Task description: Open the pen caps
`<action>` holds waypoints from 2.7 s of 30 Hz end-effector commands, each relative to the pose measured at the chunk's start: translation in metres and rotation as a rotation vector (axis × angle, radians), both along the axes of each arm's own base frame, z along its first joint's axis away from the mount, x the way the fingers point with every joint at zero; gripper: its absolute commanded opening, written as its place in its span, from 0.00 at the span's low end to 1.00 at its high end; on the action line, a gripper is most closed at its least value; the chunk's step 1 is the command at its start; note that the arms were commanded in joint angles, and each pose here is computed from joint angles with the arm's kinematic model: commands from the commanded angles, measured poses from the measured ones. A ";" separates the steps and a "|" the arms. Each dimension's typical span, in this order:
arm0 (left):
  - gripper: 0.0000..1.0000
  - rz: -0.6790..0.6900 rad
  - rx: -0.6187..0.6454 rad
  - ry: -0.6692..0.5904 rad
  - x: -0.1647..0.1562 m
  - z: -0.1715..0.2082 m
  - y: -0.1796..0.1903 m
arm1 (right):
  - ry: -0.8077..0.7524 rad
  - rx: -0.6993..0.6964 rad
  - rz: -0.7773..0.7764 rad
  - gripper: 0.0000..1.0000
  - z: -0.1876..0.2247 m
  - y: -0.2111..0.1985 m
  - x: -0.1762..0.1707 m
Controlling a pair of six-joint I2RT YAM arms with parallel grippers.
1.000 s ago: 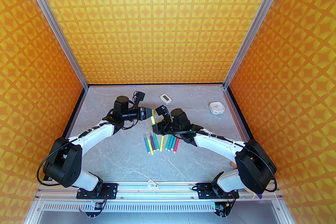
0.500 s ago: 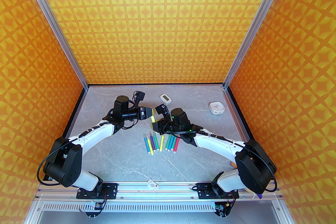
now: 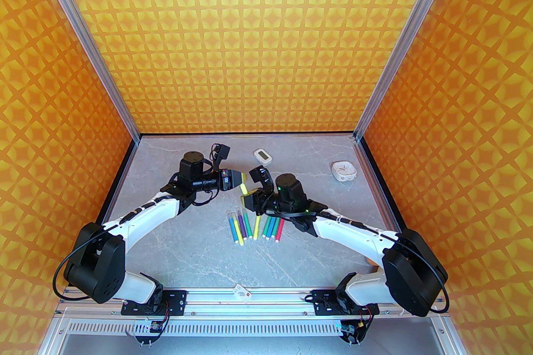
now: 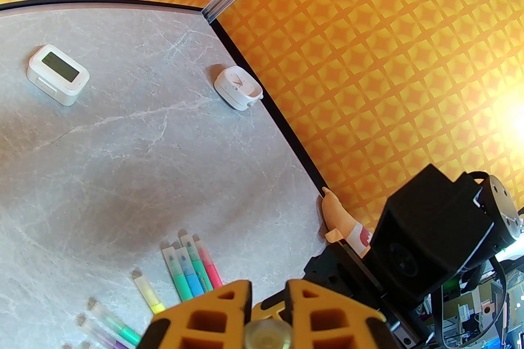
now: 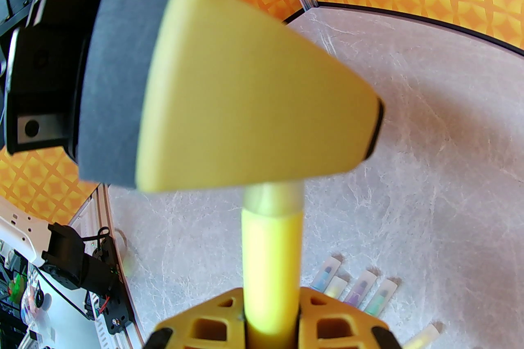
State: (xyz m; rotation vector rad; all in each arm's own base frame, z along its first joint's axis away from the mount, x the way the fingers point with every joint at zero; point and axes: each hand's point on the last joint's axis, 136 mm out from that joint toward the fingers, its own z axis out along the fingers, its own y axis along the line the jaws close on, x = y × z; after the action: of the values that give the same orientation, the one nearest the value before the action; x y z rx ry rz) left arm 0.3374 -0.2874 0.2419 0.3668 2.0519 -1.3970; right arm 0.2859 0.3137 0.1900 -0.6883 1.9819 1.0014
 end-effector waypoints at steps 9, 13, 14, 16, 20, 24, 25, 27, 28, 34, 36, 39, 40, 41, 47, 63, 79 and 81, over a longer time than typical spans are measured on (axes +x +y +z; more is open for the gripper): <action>0.00 0.256 -0.033 -0.093 0.056 0.044 0.039 | 0.115 -0.122 0.065 0.00 -0.048 -0.019 -0.035; 0.00 0.288 -0.061 -0.056 0.065 0.041 0.045 | 0.118 -0.123 0.068 0.00 -0.052 -0.021 -0.038; 0.00 0.293 -0.067 -0.049 0.066 0.040 0.046 | 0.122 -0.123 0.069 0.00 -0.054 -0.021 -0.039; 0.00 0.302 -0.073 -0.035 0.069 0.038 0.048 | 0.121 -0.123 0.069 0.00 -0.056 -0.022 -0.040; 0.00 0.314 -0.073 -0.035 0.070 0.040 0.052 | 0.118 -0.129 0.051 0.00 -0.058 -0.025 -0.039; 0.00 0.342 0.028 -0.033 0.071 0.032 0.066 | 0.082 -0.169 -0.044 0.00 -0.054 -0.038 -0.028; 0.00 0.361 0.081 -0.032 0.072 0.028 0.073 | 0.077 -0.207 -0.088 0.00 -0.056 -0.045 -0.022; 0.00 0.396 0.210 -0.022 0.071 0.014 0.087 | 0.062 -0.289 -0.182 0.00 -0.058 -0.062 -0.009; 0.00 0.410 0.283 -0.023 0.069 0.008 0.095 | 0.060 -0.326 -0.218 0.00 -0.058 -0.070 -0.003; 0.00 0.478 0.688 0.029 0.060 -0.037 0.145 | 0.040 -0.508 -0.386 0.00 -0.056 -0.114 0.034; 0.00 0.492 0.784 0.048 0.058 -0.050 0.159 | 0.046 -0.560 -0.455 0.00 -0.056 -0.133 0.049; 0.00 0.522 0.897 0.089 0.058 -0.070 0.181 | 0.050 -0.627 -0.513 0.00 -0.058 -0.156 0.070; 0.00 0.532 0.919 0.102 0.059 -0.077 0.188 | 0.053 -0.649 -0.534 0.00 -0.060 -0.166 0.077; 0.00 0.545 0.932 0.113 0.061 -0.082 0.195 | 0.063 -0.660 -0.554 0.00 -0.062 -0.175 0.085; 0.00 0.582 0.979 0.160 0.078 -0.112 0.227 | 0.101 -0.714 -0.577 0.00 -0.075 -0.202 0.113; 0.00 0.523 1.067 0.283 0.127 -0.184 0.245 | 0.342 -0.779 -0.632 0.00 -0.144 -0.248 0.151; 0.00 0.492 1.087 0.343 0.137 -0.208 0.258 | 0.438 -0.766 -0.648 0.03 -0.163 -0.262 0.153; 0.00 0.488 1.089 0.348 0.136 -0.210 0.259 | 0.443 -0.773 -0.665 0.04 -0.164 -0.267 0.154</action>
State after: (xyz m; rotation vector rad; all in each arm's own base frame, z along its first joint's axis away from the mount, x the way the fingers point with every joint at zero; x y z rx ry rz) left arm 0.4706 -0.0328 0.0301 0.0067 2.7762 0.0341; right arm 0.4359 0.0515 0.0262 -0.1747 2.7250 -0.0529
